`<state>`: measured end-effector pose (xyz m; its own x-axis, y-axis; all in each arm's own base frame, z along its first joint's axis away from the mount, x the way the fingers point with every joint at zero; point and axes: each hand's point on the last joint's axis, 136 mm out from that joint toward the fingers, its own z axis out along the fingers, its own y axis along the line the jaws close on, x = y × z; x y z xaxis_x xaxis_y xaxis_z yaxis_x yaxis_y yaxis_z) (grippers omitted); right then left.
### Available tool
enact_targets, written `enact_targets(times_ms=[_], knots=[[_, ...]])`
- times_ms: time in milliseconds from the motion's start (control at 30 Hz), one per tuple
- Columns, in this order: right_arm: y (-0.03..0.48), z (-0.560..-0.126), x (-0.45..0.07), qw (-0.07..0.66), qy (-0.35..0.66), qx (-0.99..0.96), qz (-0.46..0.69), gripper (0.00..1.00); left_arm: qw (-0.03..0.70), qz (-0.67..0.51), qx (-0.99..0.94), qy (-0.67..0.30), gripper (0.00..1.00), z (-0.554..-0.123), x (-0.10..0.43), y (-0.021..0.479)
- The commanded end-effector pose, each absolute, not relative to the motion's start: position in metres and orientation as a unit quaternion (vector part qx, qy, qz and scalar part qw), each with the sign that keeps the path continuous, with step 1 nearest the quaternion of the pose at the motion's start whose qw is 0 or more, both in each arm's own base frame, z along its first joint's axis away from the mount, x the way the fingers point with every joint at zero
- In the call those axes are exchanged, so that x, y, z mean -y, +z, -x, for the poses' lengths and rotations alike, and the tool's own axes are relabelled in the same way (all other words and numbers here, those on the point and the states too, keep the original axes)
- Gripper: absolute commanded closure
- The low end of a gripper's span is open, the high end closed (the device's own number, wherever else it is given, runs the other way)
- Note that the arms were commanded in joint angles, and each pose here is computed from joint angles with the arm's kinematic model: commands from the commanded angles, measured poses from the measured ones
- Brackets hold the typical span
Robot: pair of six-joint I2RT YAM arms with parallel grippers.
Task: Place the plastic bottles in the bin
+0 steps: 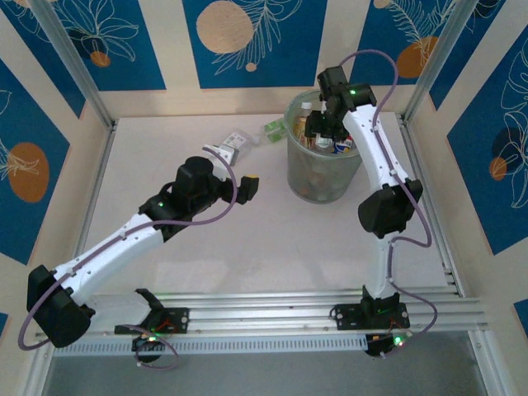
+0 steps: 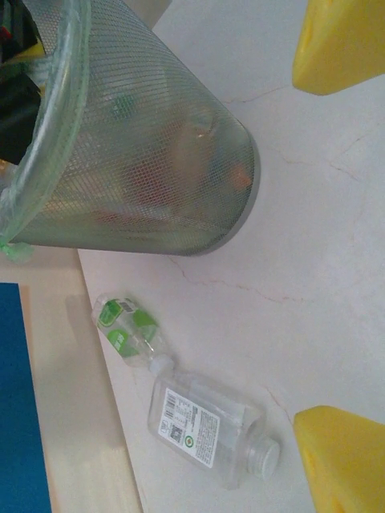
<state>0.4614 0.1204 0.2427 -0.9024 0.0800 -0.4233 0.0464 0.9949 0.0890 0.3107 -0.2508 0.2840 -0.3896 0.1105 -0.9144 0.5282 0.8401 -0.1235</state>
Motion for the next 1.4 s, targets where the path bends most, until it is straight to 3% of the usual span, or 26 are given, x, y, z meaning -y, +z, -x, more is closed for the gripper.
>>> enact_targets(times_ms=[0, 133, 233, 333, 533, 633, 900, 1000, 1367], knots=[[0.261, -0.460, -0.112, 0.234, 0.028, -0.971, -0.037, 0.28, 0.524, -0.194, -0.805, -0.201, 0.00, -0.312, 0.253, 0.297], [0.283, -0.461, -0.109, 0.262, 0.029, -0.964, -0.035, 0.18, 0.524, -0.194, -0.805, -0.200, 0.00, -0.313, 0.252, 0.297], [0.305, -0.459, -0.108, 0.291, 0.032, -0.956, -0.033, 0.16, 0.525, -0.192, -0.804, -0.201, 0.00, -0.313, 0.252, 0.297], [0.325, -0.455, -0.107, 0.317, 0.038, -0.947, -0.033, 0.19, 0.527, -0.190, -0.804, -0.198, 0.01, -0.315, 0.252, 0.298], [0.346, -0.448, -0.112, 0.352, 0.059, -0.934, -0.029, 0.36, 0.531, -0.177, -0.811, -0.170, 0.01, -0.326, 0.245, 0.298], [0.351, -0.444, -0.116, 0.359, 0.067, -0.931, -0.029, 0.36, 0.519, -0.160, -0.831, -0.117, 0.01, -0.345, 0.231, 0.292], [0.373, -0.424, -0.125, 0.389, 0.087, -0.917, -0.014, 0.18, 0.438, -0.142, -0.886, -0.048, 0.00, -0.412, 0.200, 0.252], [0.381, -0.413, -0.125, 0.399, 0.094, -0.912, -0.011, 0.00, 0.390, -0.153, -0.906, -0.056, 0.00, -0.437, 0.197, 0.229], [0.398, -0.375, -0.127, 0.431, 0.124, -0.894, -0.014, 0.01, 0.280, -0.230, -0.932, -0.012, 0.00, -0.508, 0.192, 0.158]])
